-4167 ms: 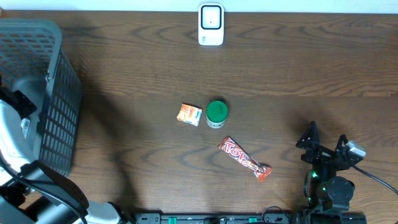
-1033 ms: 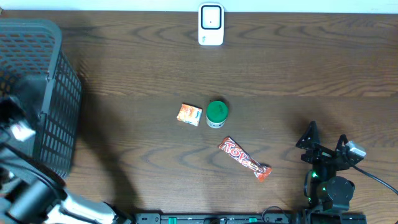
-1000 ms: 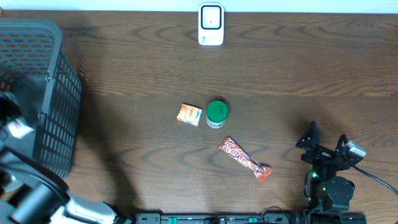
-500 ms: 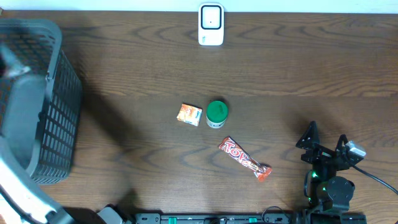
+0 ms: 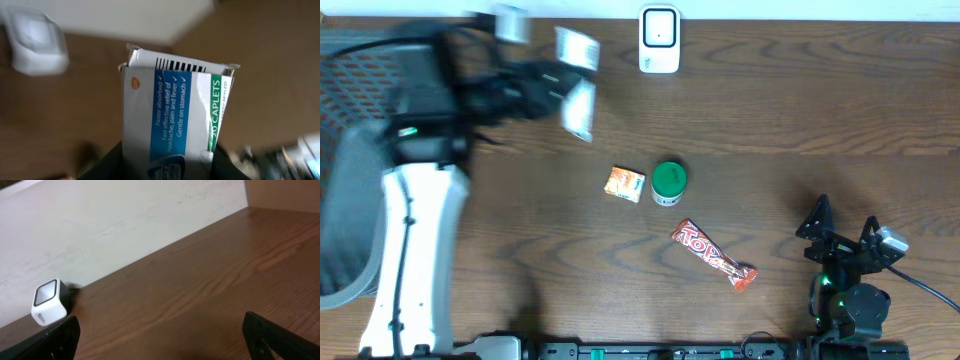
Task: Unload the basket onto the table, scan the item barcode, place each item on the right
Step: 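Lift the Panadol box out and carry it toward the jar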
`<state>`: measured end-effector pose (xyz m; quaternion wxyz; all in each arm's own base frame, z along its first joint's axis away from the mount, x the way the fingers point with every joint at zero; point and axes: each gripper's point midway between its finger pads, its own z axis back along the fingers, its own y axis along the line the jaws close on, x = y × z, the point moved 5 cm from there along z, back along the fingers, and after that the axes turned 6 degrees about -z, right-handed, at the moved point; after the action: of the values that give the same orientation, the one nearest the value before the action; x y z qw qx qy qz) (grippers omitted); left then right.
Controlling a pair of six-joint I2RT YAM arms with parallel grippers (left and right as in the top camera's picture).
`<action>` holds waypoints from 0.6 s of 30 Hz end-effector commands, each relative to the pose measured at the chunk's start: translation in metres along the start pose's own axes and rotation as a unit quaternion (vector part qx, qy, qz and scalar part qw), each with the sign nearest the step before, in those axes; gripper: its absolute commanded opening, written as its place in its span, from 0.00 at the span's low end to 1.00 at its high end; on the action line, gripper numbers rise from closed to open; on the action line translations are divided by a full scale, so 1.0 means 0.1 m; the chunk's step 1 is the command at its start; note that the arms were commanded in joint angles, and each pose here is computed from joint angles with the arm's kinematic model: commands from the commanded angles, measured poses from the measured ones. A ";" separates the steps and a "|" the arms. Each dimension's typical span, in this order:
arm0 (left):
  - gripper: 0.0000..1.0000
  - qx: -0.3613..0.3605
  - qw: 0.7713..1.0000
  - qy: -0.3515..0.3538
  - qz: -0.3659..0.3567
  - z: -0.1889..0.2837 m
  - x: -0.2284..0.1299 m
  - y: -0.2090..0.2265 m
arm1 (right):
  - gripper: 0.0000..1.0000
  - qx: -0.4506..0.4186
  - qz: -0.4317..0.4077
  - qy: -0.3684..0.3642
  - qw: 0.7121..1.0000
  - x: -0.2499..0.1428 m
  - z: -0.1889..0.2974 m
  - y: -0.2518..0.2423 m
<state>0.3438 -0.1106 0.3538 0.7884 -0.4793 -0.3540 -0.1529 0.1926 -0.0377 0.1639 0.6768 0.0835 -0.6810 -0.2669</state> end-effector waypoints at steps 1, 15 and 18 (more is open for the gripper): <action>0.39 0.013 0.995 0.063 -0.074 -0.41 -0.24 -0.09 | 0.99 0.000 -0.004 -0.001 1.000 0.00 0.00 0.00; 0.39 0.158 0.880 0.364 -0.261 -1.39 -1.64 -0.02 | 0.99 0.000 -0.004 -0.001 1.000 0.00 0.00 0.00; 0.39 0.127 0.868 0.384 -0.289 -1.66 -1.89 -0.15 | 0.99 0.000 -0.004 -0.001 1.000 0.00 0.00 0.00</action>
<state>0.2735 -0.2591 0.1931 0.8588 -0.1859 -0.1543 -0.4518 0.1926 -0.0377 0.1639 0.6769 0.0835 -0.6809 -0.2669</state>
